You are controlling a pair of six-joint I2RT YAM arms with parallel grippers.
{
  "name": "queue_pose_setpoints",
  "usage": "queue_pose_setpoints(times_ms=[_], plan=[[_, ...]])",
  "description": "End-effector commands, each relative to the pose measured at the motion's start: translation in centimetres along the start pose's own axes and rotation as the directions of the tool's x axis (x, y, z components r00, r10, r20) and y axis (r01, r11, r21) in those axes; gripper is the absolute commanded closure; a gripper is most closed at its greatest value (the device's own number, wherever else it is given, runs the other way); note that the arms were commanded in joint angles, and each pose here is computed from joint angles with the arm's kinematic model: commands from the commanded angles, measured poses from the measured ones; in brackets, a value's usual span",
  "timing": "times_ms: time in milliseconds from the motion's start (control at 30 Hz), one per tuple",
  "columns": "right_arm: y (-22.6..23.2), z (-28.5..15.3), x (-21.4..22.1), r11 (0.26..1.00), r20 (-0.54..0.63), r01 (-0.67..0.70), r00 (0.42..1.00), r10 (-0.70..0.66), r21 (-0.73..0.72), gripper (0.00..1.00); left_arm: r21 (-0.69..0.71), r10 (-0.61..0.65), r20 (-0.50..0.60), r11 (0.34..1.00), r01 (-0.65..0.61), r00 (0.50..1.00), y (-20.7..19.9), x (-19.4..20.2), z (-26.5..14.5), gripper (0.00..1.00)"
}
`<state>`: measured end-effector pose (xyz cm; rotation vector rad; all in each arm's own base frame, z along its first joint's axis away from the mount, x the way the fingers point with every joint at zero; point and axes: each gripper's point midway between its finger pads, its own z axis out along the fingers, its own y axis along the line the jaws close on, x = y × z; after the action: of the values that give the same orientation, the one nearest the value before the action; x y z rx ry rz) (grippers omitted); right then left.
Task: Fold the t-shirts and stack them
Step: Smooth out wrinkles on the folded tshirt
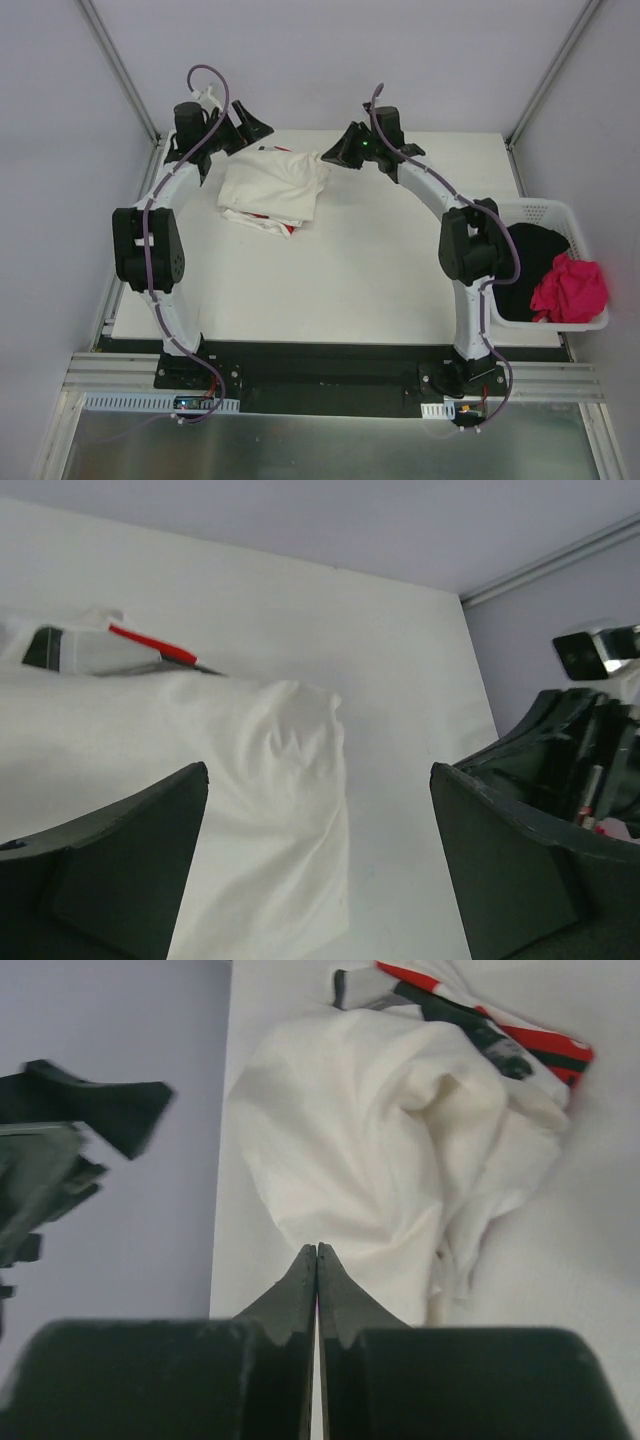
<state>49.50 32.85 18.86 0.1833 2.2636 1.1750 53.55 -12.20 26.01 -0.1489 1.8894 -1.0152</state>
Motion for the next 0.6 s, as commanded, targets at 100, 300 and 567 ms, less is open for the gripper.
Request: queue_pose_setpoints(times_ms=[100,300,567], plan=[[7.0,4.0,0.7,0.988,-0.041,0.046,0.998,-0.053,-0.15,0.99,0.049,-0.162,-0.045,0.985,0.164,0.986,4.1,4.4,2.8,0.09],[8.0,7.0,2.5,0.98,-0.073,0.016,0.997,-0.031,-0.196,0.99,0.017,-0.216,-0.071,0.976,0.217,0.974,8.1,7.5,4.8,0.1],[3.4,10.7,5.6,0.985,-0.149,-0.076,0.987,0.053,-0.156,0.99,-0.025,-0.292,-0.06,0.956,0.291,0.954,12.6,9.9,4.8,0.11]])
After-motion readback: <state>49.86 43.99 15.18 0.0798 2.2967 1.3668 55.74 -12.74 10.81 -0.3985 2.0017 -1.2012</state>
